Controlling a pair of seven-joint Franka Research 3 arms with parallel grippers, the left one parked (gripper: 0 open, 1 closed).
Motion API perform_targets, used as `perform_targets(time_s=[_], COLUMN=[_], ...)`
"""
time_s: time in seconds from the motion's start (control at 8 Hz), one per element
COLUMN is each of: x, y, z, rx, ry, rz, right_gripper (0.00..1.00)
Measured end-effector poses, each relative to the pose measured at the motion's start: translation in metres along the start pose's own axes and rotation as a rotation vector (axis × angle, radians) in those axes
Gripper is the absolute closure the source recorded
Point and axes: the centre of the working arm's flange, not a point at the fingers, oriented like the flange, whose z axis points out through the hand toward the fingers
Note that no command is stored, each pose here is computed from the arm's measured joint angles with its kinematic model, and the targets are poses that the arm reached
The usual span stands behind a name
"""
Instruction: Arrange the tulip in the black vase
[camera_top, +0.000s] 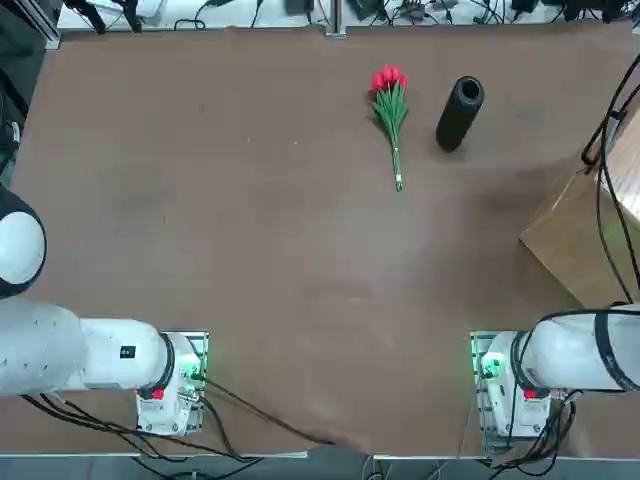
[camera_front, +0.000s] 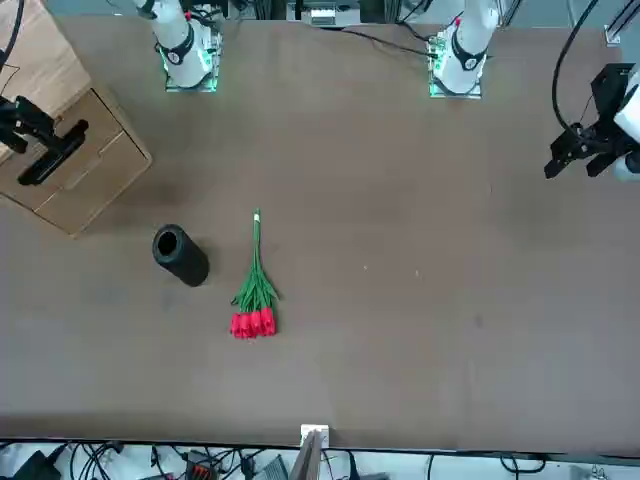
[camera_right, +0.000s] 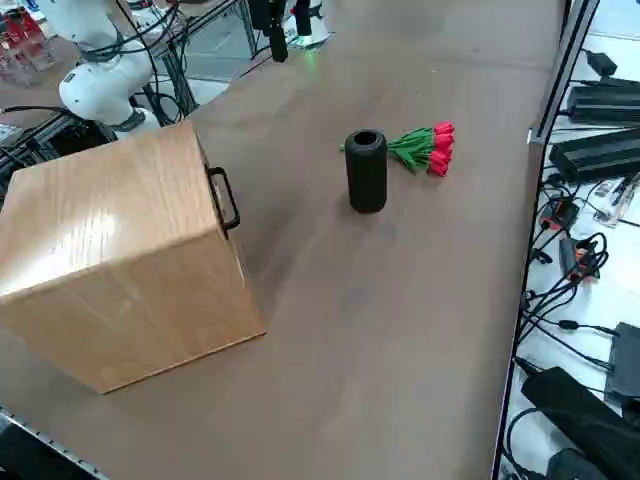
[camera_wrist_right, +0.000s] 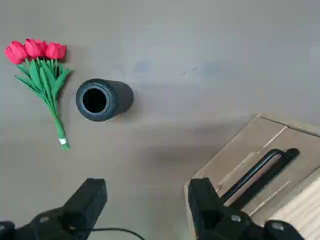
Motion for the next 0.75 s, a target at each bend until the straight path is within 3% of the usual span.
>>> perform_targets(time_s=[0.38,0.75], x=[0.0,0.003], y=[-0.009,-0.065], z=[-0.001,0.007], rx=[0.0,0.002], ry=[0.002,0.003], rz=[-0.017,-0.107], right_gripper=[0.0,0.0])
